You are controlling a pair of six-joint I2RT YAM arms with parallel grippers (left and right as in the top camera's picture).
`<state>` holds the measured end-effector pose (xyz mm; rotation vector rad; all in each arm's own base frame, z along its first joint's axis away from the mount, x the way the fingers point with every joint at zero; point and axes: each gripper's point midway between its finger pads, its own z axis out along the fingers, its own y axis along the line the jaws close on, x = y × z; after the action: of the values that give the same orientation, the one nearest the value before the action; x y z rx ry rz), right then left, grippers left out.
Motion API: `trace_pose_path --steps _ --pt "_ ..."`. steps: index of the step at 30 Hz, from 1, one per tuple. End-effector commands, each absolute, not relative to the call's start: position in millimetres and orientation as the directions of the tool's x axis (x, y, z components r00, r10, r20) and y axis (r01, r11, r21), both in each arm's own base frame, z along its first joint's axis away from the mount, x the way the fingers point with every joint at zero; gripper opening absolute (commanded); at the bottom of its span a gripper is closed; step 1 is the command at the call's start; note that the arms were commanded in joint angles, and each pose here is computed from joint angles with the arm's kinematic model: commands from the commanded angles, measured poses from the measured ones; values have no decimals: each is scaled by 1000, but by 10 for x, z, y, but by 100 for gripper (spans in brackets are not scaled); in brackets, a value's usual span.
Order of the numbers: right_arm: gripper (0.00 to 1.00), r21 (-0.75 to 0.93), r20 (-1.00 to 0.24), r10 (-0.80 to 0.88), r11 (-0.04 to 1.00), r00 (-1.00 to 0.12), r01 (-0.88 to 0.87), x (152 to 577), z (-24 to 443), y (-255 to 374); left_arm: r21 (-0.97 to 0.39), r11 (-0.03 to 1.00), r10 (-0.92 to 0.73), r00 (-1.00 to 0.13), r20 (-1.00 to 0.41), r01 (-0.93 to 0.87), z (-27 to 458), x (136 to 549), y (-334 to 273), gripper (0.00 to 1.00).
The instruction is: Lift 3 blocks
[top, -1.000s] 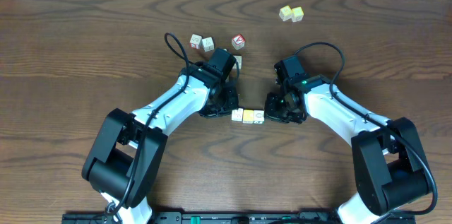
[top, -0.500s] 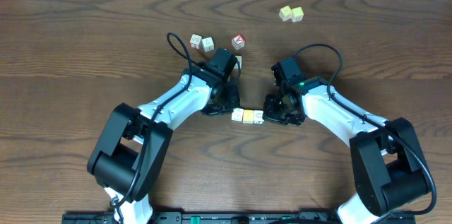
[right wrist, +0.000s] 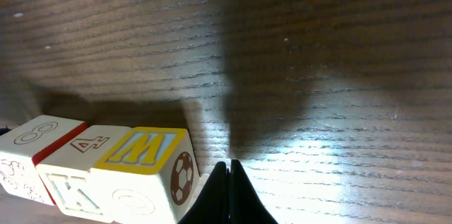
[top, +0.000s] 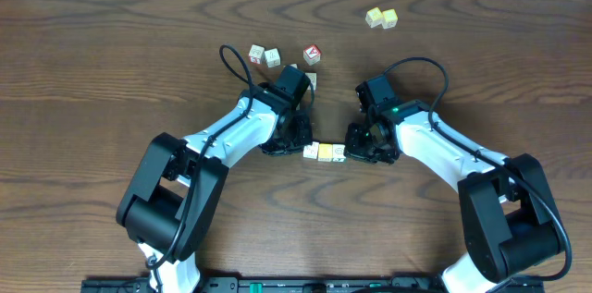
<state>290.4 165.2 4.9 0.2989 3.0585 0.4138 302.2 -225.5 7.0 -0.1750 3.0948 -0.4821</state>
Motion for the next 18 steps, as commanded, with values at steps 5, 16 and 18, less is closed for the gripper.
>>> trace_pose_path --steps 5,16,18 --pt "1 284 -21 218 937 -976 203 2899 110 1683 -305 947 -91 -995 42 -99 23 2946 -2266 7" --pt "1 316 -22 220 927 -975 202 2929 131 1741 -316 943 -82 -994 71 -101 30 2886 -2284 7" --pt "1 316 -21 221 927 -975 203 2928 131 1742 -320 942 -81 -993 81 -103 33 2866 -2290 7"
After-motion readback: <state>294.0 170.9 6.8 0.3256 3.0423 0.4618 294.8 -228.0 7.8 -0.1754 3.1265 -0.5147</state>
